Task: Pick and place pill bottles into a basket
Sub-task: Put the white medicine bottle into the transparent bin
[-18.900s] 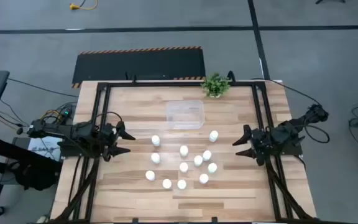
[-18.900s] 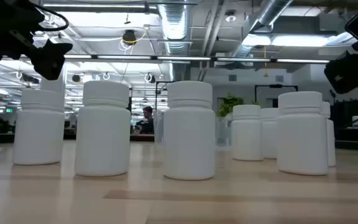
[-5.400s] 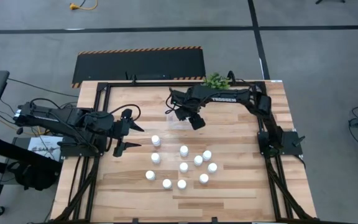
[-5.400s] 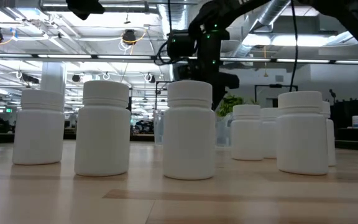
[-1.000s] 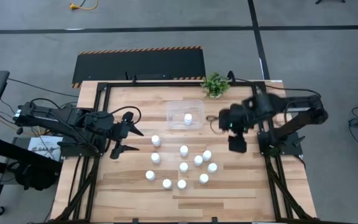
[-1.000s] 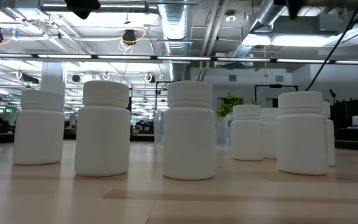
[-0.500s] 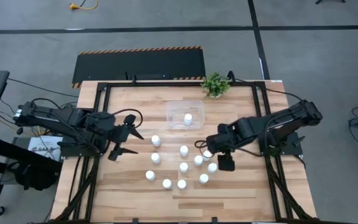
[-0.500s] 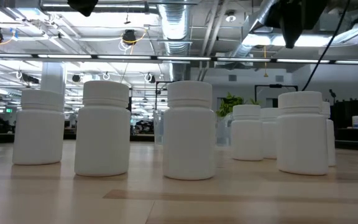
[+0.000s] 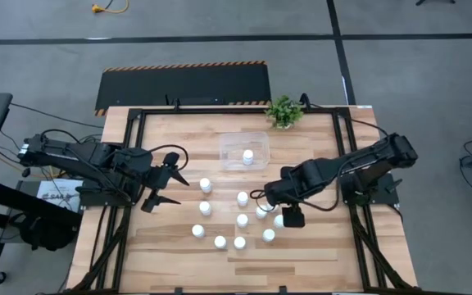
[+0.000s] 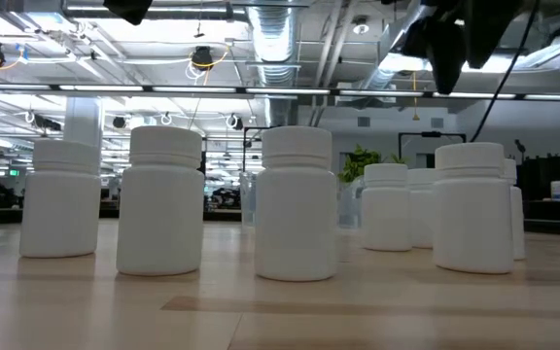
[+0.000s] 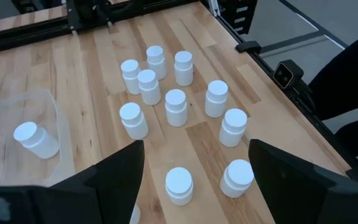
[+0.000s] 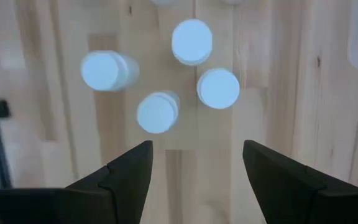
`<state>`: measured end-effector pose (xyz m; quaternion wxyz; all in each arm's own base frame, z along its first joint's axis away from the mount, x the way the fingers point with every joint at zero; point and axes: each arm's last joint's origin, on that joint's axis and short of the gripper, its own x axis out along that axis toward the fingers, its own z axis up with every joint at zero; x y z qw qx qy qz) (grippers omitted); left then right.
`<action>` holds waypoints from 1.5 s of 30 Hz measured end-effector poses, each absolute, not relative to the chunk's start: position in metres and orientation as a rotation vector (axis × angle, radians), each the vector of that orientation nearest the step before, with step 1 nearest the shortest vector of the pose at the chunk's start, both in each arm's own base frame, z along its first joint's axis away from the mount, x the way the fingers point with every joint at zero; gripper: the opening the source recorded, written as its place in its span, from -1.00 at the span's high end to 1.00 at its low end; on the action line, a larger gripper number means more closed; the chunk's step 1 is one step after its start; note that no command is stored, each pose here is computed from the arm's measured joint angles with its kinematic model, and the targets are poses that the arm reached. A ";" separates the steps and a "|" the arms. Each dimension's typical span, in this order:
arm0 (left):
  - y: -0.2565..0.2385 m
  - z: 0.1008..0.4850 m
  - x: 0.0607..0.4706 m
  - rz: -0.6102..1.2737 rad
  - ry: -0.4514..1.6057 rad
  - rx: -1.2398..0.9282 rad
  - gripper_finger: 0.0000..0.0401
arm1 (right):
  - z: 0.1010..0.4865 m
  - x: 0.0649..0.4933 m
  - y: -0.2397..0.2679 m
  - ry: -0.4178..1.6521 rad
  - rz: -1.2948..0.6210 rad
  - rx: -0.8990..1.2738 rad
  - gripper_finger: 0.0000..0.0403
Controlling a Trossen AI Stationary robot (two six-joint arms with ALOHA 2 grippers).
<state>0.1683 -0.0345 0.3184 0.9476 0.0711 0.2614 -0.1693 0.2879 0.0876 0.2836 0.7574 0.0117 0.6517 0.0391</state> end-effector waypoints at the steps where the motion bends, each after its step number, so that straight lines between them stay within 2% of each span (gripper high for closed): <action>1: -0.034 0.318 0.168 -0.345 0.534 0.145 -0.39 | 0.281 0.290 0.087 1.425 0.096 0.009 -0.21; 20: -0.035 0.316 0.167 -0.349 0.557 0.126 -0.39 | 0.233 0.324 0.076 1.526 0.238 -0.111 -0.21; 45: -0.034 0.316 0.167 -0.330 0.565 0.103 -0.39 | 0.229 0.331 0.075 1.479 0.200 -0.155 -0.21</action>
